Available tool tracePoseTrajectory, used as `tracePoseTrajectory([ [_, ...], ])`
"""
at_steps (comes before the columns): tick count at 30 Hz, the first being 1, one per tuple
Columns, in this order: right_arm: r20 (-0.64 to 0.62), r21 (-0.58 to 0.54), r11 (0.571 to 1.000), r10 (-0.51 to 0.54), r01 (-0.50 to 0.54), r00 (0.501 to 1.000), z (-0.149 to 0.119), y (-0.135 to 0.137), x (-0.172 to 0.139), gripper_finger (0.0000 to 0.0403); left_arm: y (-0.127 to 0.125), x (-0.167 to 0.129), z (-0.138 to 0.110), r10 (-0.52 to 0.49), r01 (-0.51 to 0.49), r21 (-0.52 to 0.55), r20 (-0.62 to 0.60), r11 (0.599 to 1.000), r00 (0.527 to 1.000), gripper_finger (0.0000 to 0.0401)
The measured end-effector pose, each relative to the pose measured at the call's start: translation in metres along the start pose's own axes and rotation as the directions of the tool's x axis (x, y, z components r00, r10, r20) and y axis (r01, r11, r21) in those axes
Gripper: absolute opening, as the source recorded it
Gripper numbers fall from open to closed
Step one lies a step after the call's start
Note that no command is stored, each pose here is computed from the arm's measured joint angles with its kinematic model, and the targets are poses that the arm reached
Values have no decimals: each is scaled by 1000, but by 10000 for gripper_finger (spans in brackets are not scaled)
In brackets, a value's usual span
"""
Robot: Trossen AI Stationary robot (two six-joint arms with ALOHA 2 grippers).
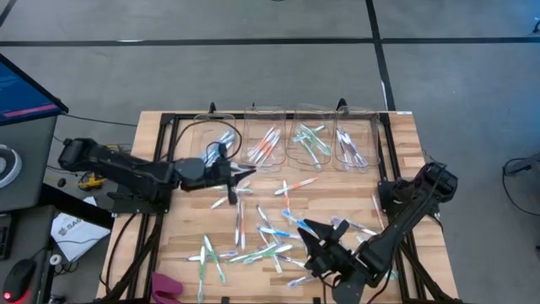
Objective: Pick & Place Toothbrushes
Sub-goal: Put the orange toothbrush into the middle left transparent bin
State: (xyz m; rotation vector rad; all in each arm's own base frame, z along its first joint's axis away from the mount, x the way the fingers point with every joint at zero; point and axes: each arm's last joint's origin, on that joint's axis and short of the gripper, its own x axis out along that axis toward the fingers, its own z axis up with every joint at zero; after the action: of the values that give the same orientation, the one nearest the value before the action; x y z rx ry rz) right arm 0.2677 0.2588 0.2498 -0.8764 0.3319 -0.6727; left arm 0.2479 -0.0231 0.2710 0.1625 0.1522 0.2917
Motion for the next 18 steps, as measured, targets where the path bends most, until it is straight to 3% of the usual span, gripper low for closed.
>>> tracePoseTrajectory([
  [10,5,52,999,4,-4,1000,1,-10,-2,156,51,36,42,135,-121,71,-263,990,955,15],
  [18,5,96,995,4,-4,1000,0,-10,-2,153,96,78,47,96,-99,24,-530,995,842,15],
])
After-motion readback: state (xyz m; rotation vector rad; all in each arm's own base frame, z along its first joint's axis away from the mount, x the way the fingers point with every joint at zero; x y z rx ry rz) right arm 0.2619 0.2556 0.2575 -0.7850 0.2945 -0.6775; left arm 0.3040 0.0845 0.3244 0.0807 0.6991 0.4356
